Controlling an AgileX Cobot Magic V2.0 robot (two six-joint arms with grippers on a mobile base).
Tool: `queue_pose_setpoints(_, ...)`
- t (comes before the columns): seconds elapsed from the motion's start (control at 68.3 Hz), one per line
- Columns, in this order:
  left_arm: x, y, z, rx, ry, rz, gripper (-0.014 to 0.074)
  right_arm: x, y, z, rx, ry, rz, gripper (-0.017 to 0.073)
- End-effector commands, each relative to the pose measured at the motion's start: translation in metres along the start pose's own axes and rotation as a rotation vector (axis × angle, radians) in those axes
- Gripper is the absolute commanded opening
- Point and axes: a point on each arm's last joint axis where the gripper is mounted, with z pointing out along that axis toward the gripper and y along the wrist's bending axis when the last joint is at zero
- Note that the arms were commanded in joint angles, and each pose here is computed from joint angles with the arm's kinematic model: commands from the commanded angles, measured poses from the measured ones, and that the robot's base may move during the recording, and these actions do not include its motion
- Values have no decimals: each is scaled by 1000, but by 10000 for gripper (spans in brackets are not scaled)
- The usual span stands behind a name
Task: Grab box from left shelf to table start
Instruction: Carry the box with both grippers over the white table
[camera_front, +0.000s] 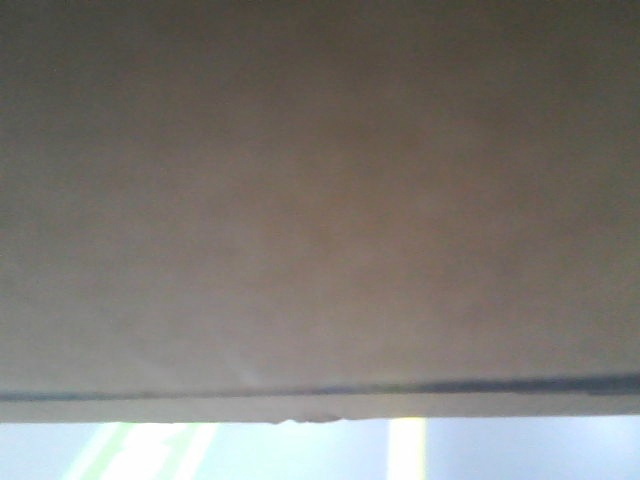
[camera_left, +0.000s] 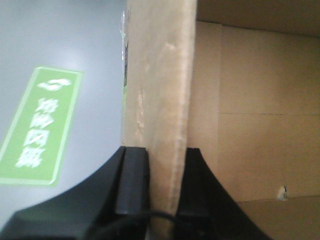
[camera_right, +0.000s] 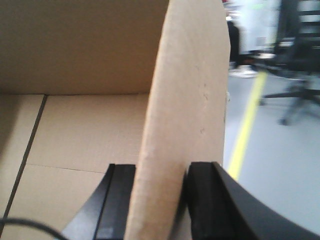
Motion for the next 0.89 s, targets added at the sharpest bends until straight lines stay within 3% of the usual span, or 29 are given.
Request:
queue_pose_setpoints(0.0,-21,-7,-8,86,-180,-35,-99,-18,-3,-1,50,-127,-41,58)
queue_pose_setpoints(0.879,-20,-7,-8,87,-180,-36,-99,-18,-3,-1,50,-125,-41,58)
